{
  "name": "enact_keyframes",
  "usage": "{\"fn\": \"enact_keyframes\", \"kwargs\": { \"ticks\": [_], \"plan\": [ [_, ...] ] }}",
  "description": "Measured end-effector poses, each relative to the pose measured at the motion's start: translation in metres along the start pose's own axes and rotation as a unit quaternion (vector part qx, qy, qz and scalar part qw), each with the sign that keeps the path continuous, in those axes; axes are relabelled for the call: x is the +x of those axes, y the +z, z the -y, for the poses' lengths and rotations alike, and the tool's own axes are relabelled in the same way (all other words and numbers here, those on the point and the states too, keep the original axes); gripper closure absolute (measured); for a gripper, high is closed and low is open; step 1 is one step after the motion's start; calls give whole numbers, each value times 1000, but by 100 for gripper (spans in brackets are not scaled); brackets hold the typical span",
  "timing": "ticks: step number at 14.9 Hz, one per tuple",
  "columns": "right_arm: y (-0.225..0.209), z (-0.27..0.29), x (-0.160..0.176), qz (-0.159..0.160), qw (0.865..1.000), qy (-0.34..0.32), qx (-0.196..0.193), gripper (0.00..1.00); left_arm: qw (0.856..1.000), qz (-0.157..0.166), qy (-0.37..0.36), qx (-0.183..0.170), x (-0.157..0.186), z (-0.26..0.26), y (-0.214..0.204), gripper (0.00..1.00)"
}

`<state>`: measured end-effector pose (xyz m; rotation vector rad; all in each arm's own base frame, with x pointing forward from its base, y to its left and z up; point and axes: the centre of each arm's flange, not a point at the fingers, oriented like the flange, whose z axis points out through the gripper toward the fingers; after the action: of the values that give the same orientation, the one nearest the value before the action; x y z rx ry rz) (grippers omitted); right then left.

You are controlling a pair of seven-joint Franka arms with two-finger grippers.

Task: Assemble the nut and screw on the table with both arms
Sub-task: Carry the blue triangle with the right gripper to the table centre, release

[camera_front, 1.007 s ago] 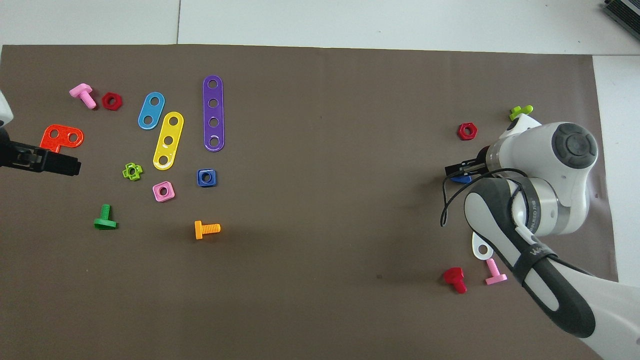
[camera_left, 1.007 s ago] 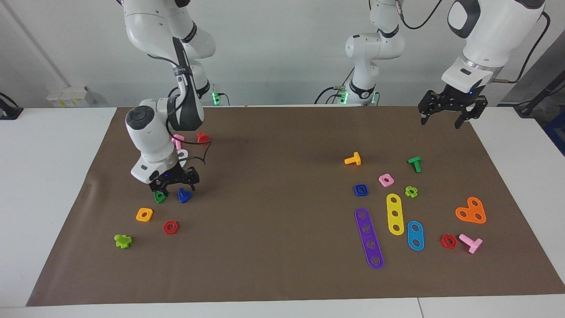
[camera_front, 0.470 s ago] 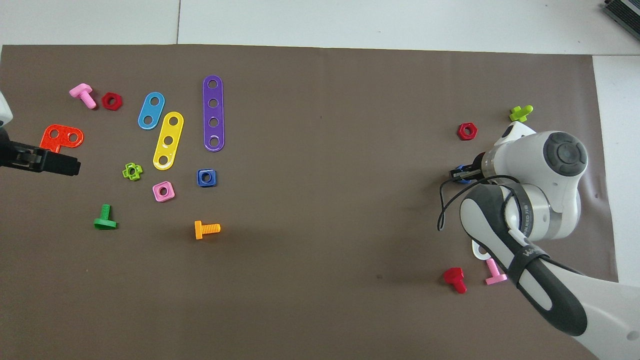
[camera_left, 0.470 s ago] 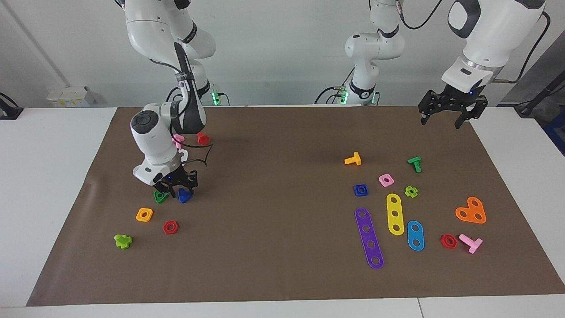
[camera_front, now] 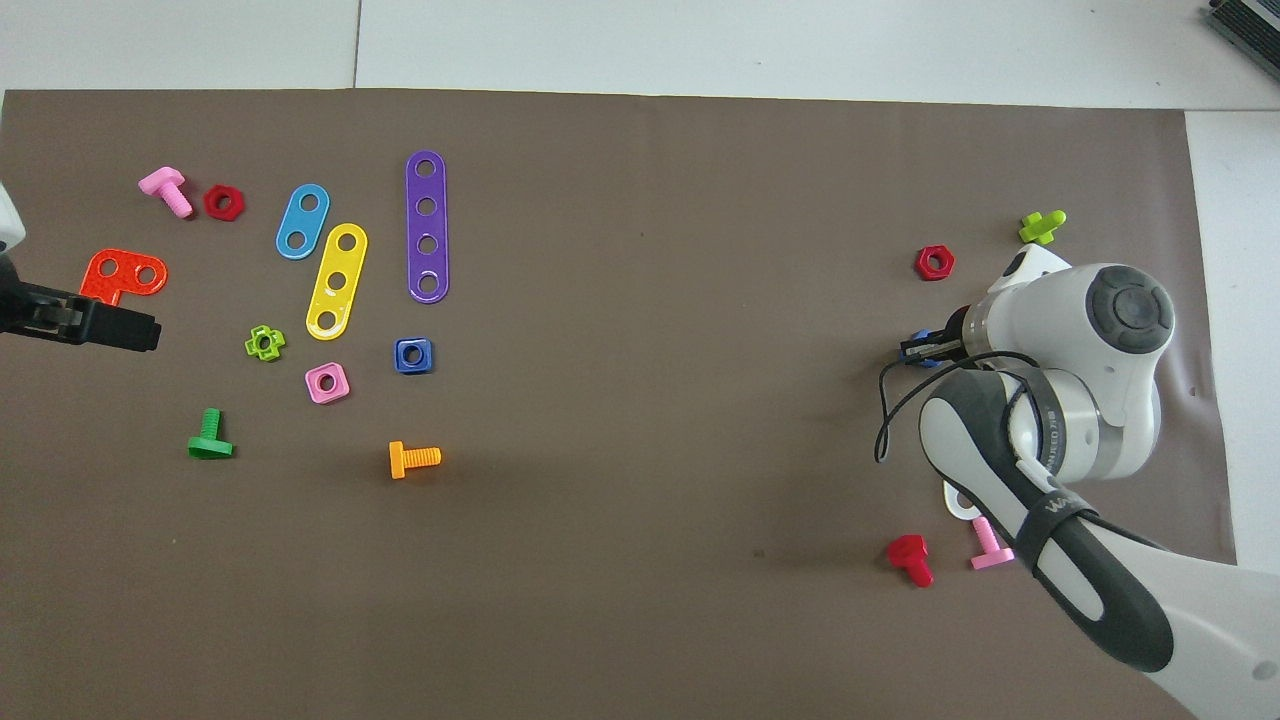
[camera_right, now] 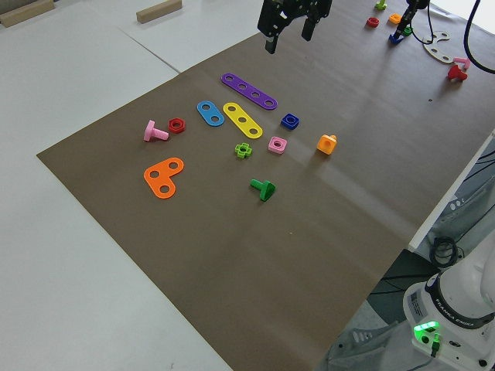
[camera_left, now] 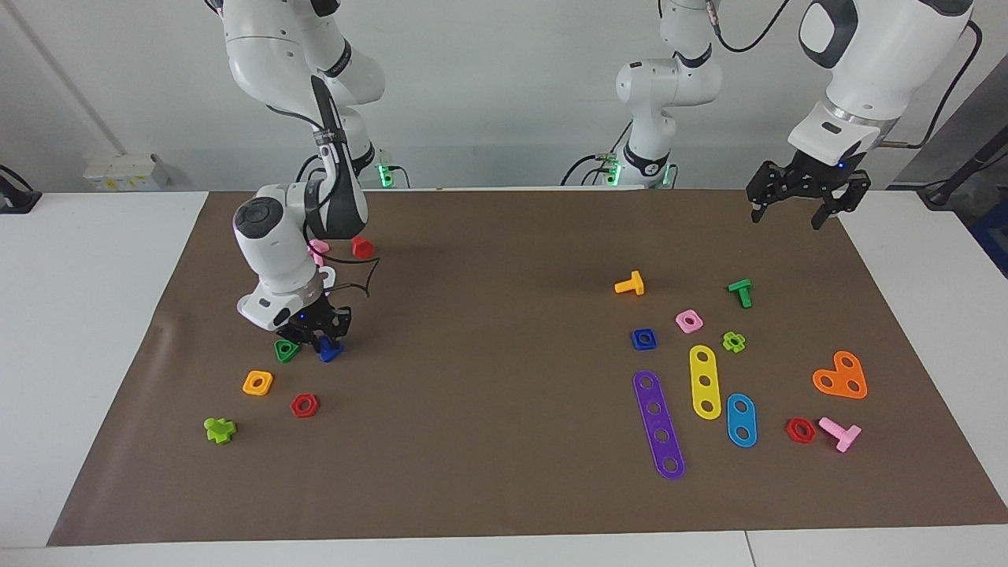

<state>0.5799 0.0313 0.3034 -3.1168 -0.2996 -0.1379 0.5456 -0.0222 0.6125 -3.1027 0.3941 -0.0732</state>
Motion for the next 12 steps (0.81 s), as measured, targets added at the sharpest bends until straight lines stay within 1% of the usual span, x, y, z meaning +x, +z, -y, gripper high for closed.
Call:
{"fn": "enact_keyframes", "kwargs": {
  "ticks": [1,4,6,7,9,11,12],
  "plan": [
    [0,0,0,0,1000,6,0,81,1000,0,0,0,0,0,0,0],
    [-1,0,1,-2,1000,24,0,81,1000,0,0,0,0,0,0,0],
    [-13,0,8,-6,1000,29,0,81,1000,0,0,0,0,0,0,0],
    [-28,4,15,-4,999,36,1,81,1000,0,0,0,0,0,0,0],
    [-74,25,37,-4,998,55,4,81,1000,0,0,0,0,0,0,0],
    [-119,68,54,-9,997,70,4,81,1000,0,0,0,0,0,0,0],
    [-134,93,59,-13,997,81,0,81,1000,0,0,0,0,0,0,0]
  ]
}}
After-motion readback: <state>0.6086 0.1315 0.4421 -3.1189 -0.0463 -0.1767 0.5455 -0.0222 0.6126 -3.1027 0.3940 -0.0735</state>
